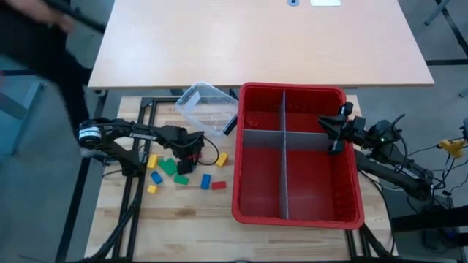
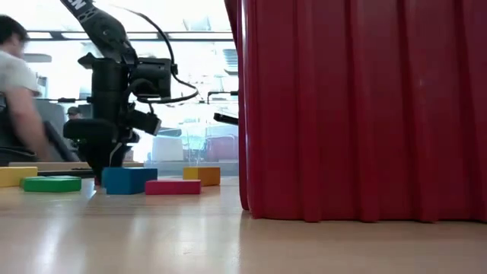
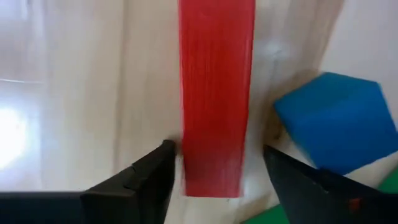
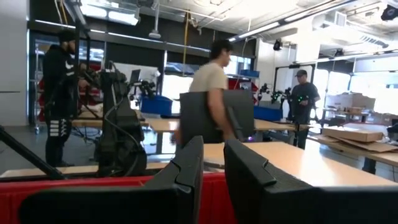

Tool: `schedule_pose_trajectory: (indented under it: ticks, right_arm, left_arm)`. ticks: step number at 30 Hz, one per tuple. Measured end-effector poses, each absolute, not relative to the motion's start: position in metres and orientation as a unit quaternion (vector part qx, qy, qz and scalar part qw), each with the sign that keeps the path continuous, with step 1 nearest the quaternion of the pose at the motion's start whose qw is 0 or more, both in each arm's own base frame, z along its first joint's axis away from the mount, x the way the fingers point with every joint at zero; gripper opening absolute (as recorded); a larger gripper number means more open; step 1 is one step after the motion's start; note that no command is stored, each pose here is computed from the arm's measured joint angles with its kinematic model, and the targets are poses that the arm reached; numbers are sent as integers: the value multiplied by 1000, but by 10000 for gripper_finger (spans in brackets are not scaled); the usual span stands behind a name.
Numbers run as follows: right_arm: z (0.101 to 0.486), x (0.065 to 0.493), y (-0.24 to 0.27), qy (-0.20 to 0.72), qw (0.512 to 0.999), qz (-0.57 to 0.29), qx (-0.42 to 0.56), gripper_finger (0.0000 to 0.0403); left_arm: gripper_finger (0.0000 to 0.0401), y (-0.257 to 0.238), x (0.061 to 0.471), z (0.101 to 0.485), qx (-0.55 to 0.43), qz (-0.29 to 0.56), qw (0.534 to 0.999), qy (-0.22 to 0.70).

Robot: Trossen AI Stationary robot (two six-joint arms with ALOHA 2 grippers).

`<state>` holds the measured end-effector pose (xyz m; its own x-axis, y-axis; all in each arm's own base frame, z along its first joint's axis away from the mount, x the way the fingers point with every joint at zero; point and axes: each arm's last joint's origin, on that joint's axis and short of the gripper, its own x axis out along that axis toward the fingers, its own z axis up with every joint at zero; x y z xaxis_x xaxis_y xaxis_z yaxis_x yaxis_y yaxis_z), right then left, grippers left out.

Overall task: Sort blocks
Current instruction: Put the top red block into the top left of the red bin

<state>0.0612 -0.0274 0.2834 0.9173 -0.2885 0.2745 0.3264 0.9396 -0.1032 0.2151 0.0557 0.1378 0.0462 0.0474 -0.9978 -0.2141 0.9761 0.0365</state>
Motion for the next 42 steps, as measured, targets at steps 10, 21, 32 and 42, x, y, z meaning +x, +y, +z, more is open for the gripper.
schedule_pose_trajectory:
  ticks: [10,21,32,42]
  right_arm:
    - [284,61,-27,-131,976,-157,-69,41]
    - [285,61,-27,-140,975,-156,-69,56]
    - [286,61,-27,-142,975,-156,-70,44]
    - [286,60,-27,-142,975,-156,-70,46]
  left_arm:
    - [101,54,215,137,-110,91,721,678]
    - [101,46,214,141,-130,102,720,674]
    - [101,28,202,172,-142,118,747,639]
    - [101,16,187,210,-140,135,818,541]
